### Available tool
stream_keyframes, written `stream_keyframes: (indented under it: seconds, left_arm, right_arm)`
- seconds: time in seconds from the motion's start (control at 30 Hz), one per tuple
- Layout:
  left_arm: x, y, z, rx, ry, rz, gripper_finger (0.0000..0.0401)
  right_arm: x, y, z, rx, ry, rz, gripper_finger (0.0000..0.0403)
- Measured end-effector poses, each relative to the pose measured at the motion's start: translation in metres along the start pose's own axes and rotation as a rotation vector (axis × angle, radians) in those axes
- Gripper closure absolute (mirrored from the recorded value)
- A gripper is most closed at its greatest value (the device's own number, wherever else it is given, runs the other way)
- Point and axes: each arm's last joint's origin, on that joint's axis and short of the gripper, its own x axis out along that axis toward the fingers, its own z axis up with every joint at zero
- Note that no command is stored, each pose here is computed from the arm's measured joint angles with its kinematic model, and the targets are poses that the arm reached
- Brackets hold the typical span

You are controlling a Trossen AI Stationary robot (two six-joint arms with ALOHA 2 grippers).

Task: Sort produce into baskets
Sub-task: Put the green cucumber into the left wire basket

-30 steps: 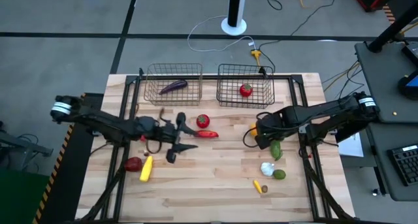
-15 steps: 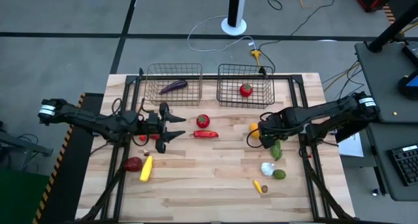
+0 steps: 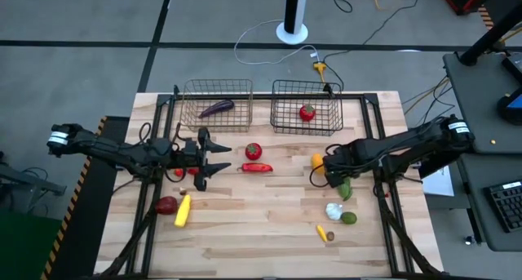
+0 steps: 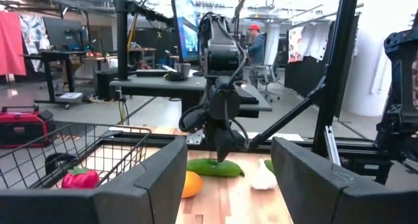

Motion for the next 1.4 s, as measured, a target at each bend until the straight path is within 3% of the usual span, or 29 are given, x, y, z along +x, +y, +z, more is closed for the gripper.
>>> stream_keyframes:
  seconds: [0.53,1.03,1.23,1.4]
  left_arm:
    - [0.001,0.000,-0.001,0.001,0.006,0.001,0.0196]
    - [0.003,0.000,-0.004,0.004,0.021,0.002,0.0196]
    - [0.003,0.000,-0.004,0.002,0.021,0.002,0.0196]
    - [0.003,0.000,-0.004,-0.004,0.024,0.002,0.0196]
  right_arm:
    - [0.035,-0.008,0.000,0.016,-0.058,0.007,0.0063]
    - [0.035,-0.006,0.001,0.053,-0.072,0.026,0.0184]
    - [0.034,-0.006,0.001,0.047,-0.086,0.020,0.0195]
    - [0.011,-0.005,0.002,0.037,-0.112,0.004,0.0196]
